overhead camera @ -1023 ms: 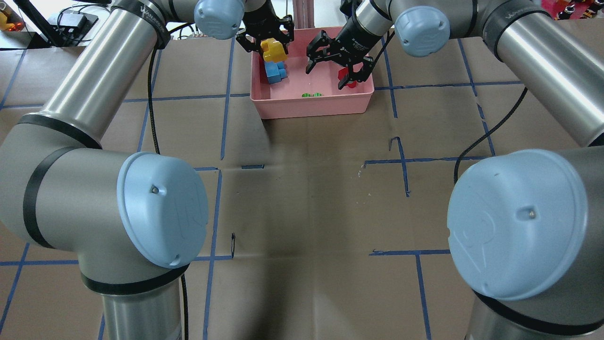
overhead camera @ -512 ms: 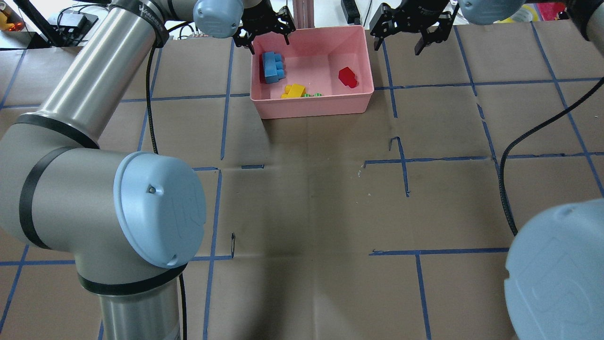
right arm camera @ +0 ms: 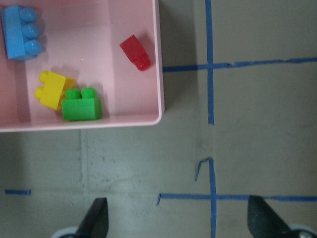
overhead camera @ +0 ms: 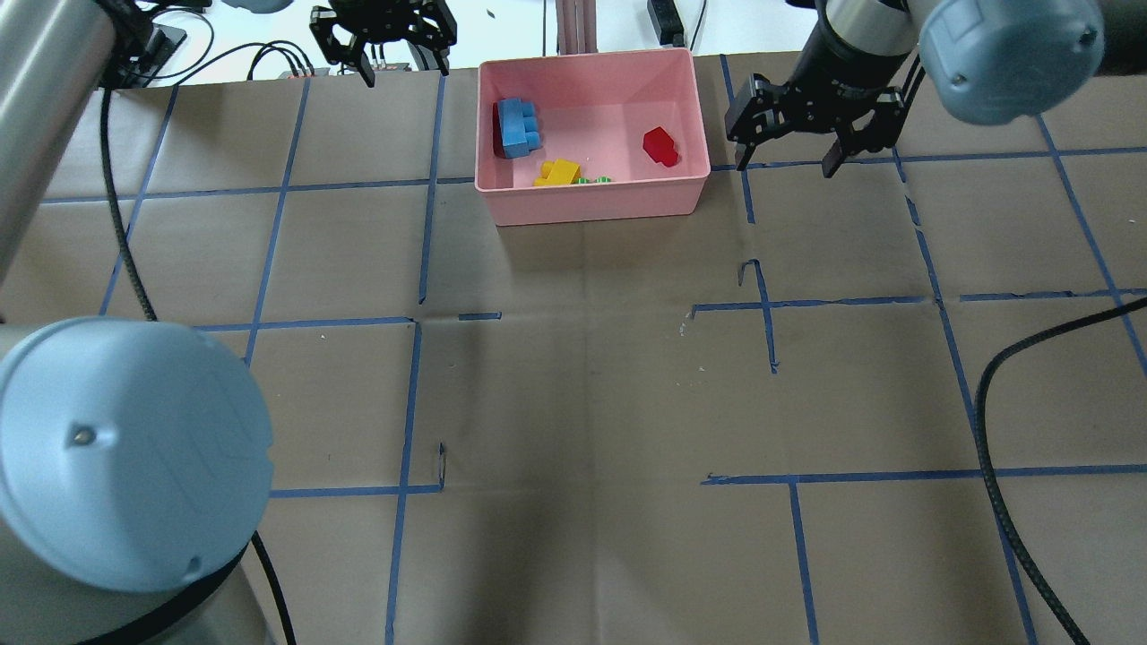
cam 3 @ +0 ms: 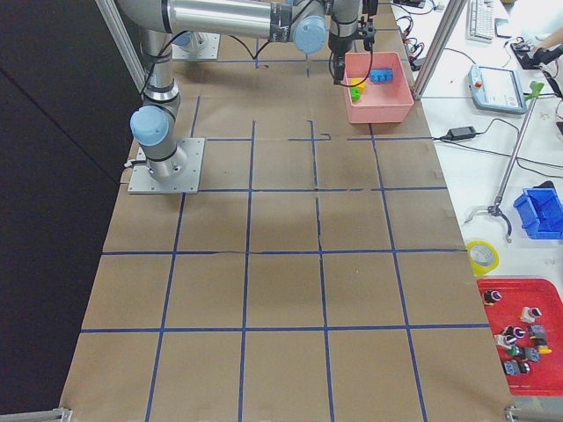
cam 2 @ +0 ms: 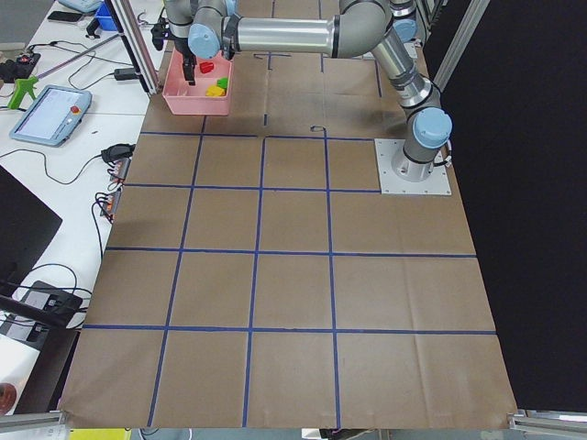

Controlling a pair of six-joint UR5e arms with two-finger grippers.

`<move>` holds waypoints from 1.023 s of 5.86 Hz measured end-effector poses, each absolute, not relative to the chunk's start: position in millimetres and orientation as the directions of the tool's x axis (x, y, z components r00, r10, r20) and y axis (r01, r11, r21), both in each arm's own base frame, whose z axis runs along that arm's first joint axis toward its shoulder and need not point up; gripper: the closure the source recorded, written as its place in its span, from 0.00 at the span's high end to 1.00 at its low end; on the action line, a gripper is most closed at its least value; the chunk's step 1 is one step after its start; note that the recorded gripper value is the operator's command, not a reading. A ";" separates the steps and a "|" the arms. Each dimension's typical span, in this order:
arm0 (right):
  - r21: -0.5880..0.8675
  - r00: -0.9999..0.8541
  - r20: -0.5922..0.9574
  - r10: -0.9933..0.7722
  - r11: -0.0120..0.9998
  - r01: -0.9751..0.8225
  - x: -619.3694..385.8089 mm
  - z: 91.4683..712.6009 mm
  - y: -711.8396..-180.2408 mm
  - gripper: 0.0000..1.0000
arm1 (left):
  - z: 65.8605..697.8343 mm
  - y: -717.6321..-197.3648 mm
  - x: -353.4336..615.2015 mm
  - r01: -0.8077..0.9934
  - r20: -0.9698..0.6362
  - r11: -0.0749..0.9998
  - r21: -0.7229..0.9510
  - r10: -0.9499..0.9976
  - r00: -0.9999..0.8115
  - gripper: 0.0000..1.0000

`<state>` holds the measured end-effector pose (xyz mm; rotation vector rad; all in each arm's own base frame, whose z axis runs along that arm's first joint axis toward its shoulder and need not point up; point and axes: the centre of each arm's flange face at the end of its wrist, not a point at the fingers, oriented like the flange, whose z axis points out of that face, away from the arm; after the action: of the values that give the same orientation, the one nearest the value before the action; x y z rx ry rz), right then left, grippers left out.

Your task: Put all blocks into box

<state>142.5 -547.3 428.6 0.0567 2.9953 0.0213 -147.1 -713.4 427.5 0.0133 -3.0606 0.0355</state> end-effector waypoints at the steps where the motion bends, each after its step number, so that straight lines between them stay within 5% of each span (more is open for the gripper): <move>1: 0.026 -0.989 -0.146 0.028 0.999 0.025 147.1 437.2 -520.4 1.00 | 448.7 -660.4 -134.9 0.027 0.048 1.000 0.015 0.026 -0.998 0.99; 4: 0.084 -0.997 -0.038 -0.061 0.994 -0.064 181.9 489.1 -462.2 1.00 | 498.7 -545.9 -119.3 0.148 -0.005 0.989 -0.004 0.148 -0.989 1.00; 6: 0.038 -0.998 -0.007 -0.069 0.997 -0.070 183.2 522.0 -455.0 1.00 | 511.2 -523.2 -120.8 0.150 -0.005 0.988 -0.026 0.150 -0.989 1.00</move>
<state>183.2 -455.0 522.0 -0.1089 3.1330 0.0595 -120.8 -523.2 511.2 -0.2361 -3.1358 0.0413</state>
